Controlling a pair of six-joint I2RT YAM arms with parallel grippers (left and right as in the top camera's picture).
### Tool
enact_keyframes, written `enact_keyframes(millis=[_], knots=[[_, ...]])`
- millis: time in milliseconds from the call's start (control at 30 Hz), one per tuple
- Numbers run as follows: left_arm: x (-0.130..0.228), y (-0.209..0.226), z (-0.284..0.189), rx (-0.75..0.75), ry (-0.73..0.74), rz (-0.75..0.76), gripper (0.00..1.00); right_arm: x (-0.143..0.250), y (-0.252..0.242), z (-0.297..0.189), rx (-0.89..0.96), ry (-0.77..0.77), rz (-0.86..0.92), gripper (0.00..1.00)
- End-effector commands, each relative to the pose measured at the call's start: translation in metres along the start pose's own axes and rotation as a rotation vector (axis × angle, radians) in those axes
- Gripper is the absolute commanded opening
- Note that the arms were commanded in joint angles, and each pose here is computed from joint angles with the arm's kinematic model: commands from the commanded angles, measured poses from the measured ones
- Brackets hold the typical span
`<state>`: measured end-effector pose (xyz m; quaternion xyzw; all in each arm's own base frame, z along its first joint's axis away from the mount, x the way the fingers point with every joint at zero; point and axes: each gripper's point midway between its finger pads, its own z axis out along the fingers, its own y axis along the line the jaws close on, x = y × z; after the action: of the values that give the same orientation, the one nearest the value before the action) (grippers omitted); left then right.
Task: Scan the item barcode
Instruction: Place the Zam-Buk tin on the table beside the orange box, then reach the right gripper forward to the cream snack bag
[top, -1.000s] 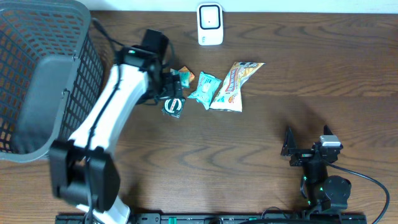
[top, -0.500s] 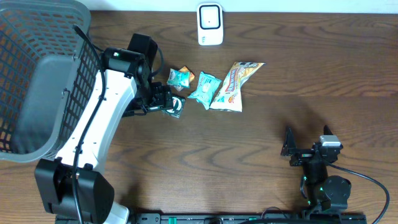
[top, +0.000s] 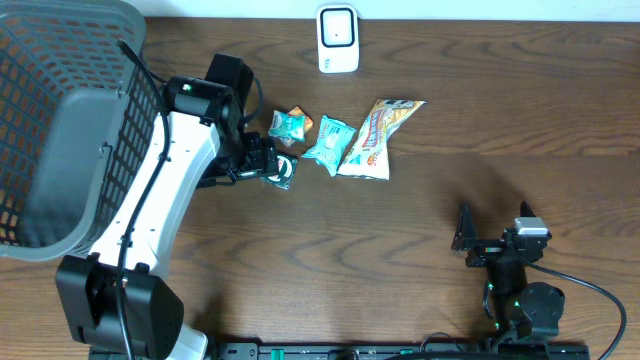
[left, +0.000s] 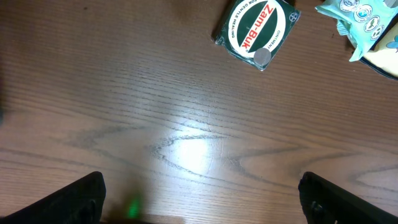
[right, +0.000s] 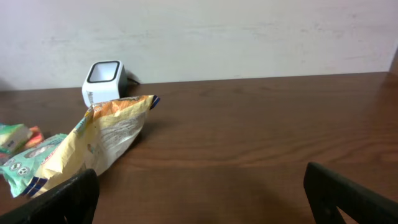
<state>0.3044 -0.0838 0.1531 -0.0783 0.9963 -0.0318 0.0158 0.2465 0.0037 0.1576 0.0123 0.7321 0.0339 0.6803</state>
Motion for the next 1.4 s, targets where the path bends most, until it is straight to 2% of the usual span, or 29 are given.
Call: enact_keyframes(millis=[0,300,400,533,733,833,900,1067,1133,1233,1367], knots=[[-0.001,0.0,-0.002,-0.001,-0.001,0.007,0.98,0.0,0.002,0.0,-0.007,-0.001,-0.012,0.99],[-0.001,0.0,-0.002,-0.001,-0.001,0.007,0.98,-0.004,0.005,0.0,-0.026,-0.018,0.005,0.99],[-0.001,0.0,-0.002,-0.001,-0.001,0.007,0.98,-0.007,0.027,-0.002,-0.155,-0.015,0.187,0.99],[-0.001,0.0,-0.002,-0.001,-0.001,0.007,0.98,-0.002,0.073,-0.016,-0.426,0.112,0.504,0.99],[-0.001,0.0,-0.002,-0.001,-0.001,0.007,0.98,-0.016,0.07,-0.016,-0.419,0.1,0.744,0.99],[-0.001,0.0,-0.002,-0.001,-0.001,0.007,0.98,-0.04,0.07,-0.018,-0.456,0.033,0.859,0.99],[-0.001,0.0,-0.002,-0.001,-0.001,0.007,0.98,-0.071,0.066,-0.024,-0.483,-0.106,0.841,0.99],[-0.001,0.0,-0.002,-0.001,-0.002,0.007,0.98,-0.162,0.041,-0.066,-0.513,-0.572,0.794,0.99],[-0.001,0.0,-0.002,-0.001,-0.002,0.007,0.98,-0.187,0.03,-0.08,-0.481,-0.683,0.795,0.99],[-0.001,0.0,-0.002,-0.001,-0.002,0.007,0.98,-0.217,0.029,-0.088,-0.426,-0.73,0.676,0.99],[-0.001,0.0,-0.002,-0.001,-0.001,0.007,0.98,-0.251,0.045,-0.067,-0.38,-0.627,0.456,0.99]])
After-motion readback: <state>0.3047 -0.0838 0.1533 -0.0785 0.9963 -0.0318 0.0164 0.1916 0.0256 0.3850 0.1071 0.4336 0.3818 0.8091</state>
